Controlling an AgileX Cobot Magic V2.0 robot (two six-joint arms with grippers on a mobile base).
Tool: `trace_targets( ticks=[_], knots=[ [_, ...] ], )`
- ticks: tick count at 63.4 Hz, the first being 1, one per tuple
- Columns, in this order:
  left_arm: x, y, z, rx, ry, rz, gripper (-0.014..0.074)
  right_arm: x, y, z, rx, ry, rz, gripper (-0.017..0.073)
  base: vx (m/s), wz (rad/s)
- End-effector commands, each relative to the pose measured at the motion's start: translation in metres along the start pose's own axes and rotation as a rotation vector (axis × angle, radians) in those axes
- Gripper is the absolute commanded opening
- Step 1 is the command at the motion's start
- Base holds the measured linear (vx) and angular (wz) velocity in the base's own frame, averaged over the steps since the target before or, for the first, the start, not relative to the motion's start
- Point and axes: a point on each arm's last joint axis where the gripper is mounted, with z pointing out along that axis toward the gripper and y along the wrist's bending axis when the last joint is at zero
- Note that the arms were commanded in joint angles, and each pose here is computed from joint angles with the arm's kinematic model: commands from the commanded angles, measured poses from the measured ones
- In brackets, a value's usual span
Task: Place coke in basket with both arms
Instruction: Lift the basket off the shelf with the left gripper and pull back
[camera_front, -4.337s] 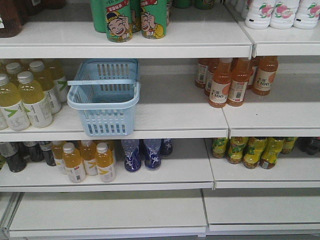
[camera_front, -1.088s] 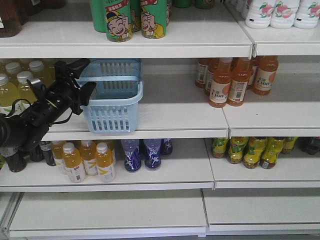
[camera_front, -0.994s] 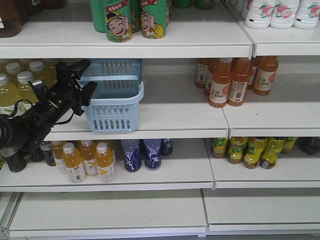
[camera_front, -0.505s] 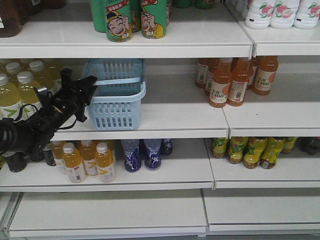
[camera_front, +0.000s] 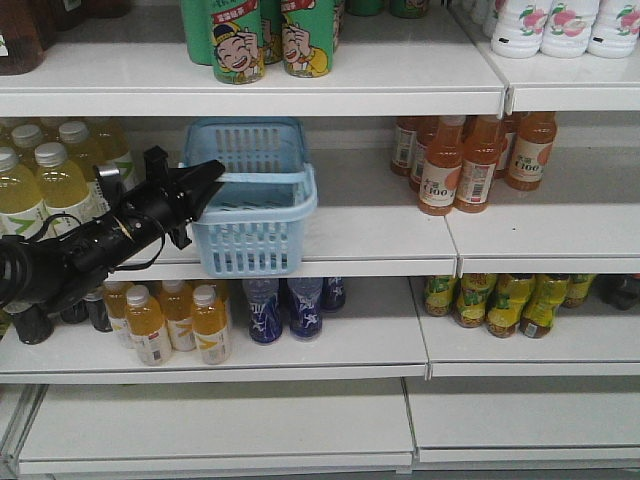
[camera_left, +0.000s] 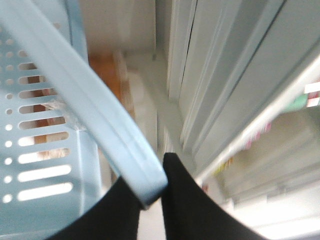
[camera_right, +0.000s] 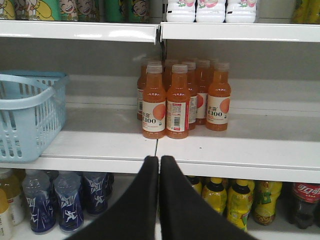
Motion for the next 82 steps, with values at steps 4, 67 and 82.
trace_targets(
  ticks=[4,67,82],
  knots=[
    [0.033,-0.044,-0.001,0.138,0.369,0.059,-0.0008,-0.004,0.002,-0.001,-0.016,-0.076,-0.013,-0.0005,0.00,0.00],
    [0.176,-0.172,-0.148,0.114,0.655,0.386,-0.0007,-0.004,0.002,-0.001,-0.016,-0.076,-0.013,-0.0005,0.00,0.00],
    [0.189,-0.198,-0.164,0.212,0.604,0.448,-0.0007,-0.004,0.002,-0.001,-0.016,-0.076,-0.013,-0.0005,0.00,0.00]
  ],
)
